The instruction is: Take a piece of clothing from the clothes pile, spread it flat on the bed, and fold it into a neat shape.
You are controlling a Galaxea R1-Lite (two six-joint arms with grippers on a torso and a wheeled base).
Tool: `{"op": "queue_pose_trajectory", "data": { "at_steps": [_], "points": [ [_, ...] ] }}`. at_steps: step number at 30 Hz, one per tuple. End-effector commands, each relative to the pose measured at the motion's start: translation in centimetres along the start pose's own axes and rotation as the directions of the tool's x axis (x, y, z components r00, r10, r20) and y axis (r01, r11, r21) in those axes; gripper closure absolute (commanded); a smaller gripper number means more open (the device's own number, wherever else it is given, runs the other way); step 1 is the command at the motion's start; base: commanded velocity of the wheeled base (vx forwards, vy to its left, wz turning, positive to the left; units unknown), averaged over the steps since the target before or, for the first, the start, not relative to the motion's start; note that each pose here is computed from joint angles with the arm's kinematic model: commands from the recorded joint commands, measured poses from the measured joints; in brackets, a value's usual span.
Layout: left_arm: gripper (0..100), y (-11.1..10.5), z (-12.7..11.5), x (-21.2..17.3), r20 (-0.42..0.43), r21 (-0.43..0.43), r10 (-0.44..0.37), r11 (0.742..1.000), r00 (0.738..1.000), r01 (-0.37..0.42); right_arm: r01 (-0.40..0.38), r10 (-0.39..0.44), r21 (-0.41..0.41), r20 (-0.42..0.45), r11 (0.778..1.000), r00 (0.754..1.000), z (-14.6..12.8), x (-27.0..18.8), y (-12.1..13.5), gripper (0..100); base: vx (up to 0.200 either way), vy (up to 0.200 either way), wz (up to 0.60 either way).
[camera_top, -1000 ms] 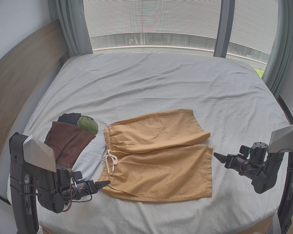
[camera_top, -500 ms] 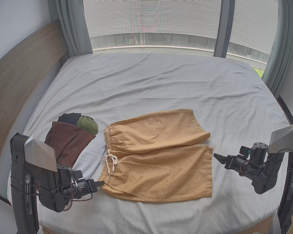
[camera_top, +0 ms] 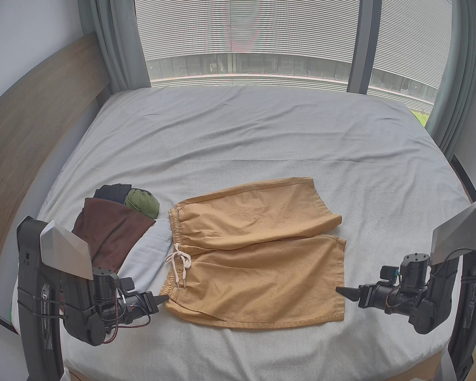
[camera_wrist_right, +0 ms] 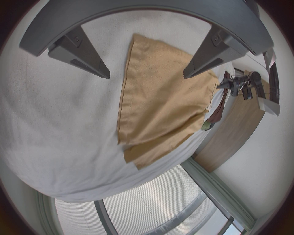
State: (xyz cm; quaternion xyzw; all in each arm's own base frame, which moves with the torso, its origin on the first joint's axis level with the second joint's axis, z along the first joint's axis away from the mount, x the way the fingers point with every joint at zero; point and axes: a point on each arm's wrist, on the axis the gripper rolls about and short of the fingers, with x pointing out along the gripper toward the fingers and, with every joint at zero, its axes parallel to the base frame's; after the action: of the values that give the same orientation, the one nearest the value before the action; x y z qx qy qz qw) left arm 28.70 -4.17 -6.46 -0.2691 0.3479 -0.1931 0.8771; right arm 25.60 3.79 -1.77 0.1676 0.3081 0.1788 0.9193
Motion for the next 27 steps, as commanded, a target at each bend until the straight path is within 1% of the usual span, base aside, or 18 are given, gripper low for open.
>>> {"op": "queue_pose_trajectory", "data": {
  "at_steps": [1,3,5,10,16,19,22,27],
  "points": [
    [100,0.1,-0.2,0.1,-0.006,0.001,0.002,1.000,1.000,-0.002,-0.002,0.003,0.014,-0.116,1.000,0.993,-2.4,-0.1,0.4,0,0.000,0.000,0.00],
    [100,0.1,-0.2,0.1,-0.006,0.001,0.002,1.000,1.000,-0.002,0.005,-0.001,0.022,-0.161,1.000,0.987,-3.4,0.0,0.4,0,0.000,0.000,0.00],
    [100,0.1,-0.1,0.1,-0.004,0.002,0.003,1.000,1.000,-0.003,0.010,-0.004,0.028,-0.187,1.000,0.982,-3.9,0.1,0.3,0,0.000,0.000,0.00],
    [100,0.1,-0.1,0.1,-0.004,0.002,0.003,1.000,1.000,-0.003,0.022,-0.013,0.038,-0.218,0.999,0.976,-4.8,0.8,-0.2,0,0.000,0.000,0.00],
    [100,0.1,-0.2,0.1,-0.005,0.003,0.004,1.000,1.000,-0.004,0.009,0.000,0.039,-0.228,0.999,0.974,-5.0,1.2,0.1,0,0.000,0.000,0.00],
    [100,0.1,-0.1,0.1,-0.004,0.004,0.003,1.000,1.000,-0.003,-0.003,0.016,0.055,-0.232,0.998,0.973,-5.1,1.6,0.6,0,0.000,0.000,0.00],
    [100,0.1,-0.2,0.0,-0.005,0.003,0.004,1.000,1.000,-0.004,-0.011,0.032,0.091,-0.238,0.996,0.971,-5.4,2.3,1.1,0,0.000,0.000,0.00],
    [100,0.1,-0.2,0.0,-0.005,0.003,0.004,1.000,1.000,-0.004,-0.011,0.033,0.095,-0.236,0.995,0.971,-5.4,2.4,1.0,0,0.000,0.000,0.00]
  ]
}}
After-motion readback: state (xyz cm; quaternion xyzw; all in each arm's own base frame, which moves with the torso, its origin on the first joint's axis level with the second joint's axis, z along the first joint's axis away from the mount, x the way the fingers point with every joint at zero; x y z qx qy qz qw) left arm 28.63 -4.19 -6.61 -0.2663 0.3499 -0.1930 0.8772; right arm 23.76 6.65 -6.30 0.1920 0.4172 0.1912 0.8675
